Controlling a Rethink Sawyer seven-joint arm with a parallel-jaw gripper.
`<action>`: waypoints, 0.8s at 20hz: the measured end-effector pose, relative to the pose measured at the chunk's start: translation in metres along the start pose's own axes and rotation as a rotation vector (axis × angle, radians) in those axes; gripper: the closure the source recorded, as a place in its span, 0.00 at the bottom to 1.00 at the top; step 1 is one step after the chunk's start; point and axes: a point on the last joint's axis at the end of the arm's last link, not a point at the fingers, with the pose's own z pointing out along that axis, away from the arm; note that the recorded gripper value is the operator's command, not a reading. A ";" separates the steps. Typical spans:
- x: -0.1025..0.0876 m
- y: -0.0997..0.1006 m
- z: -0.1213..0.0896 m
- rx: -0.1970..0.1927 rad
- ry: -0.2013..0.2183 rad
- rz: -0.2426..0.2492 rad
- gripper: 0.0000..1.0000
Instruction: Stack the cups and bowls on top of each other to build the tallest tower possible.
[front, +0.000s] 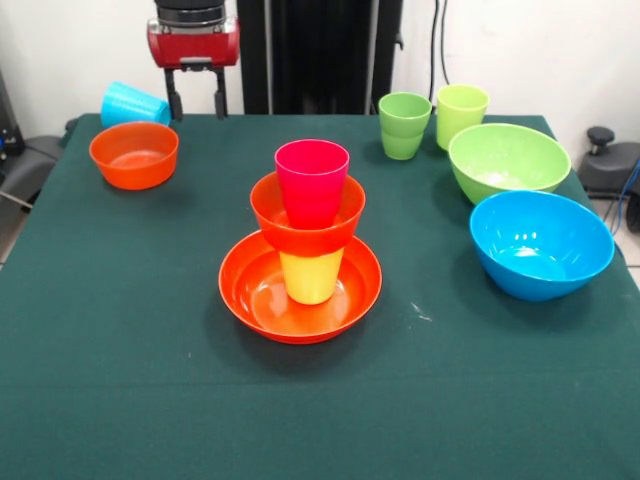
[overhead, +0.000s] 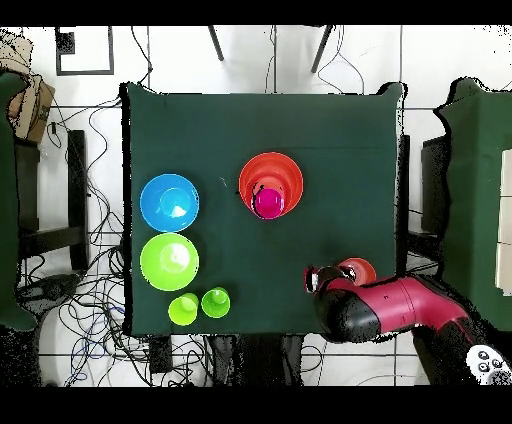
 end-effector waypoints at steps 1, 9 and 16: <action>0.002 -0.001 0.001 -0.003 0.002 0.006 0.00; 0.024 -0.024 0.010 -0.033 0.016 0.091 0.00; 0.033 -0.028 0.022 -0.054 0.021 0.104 0.00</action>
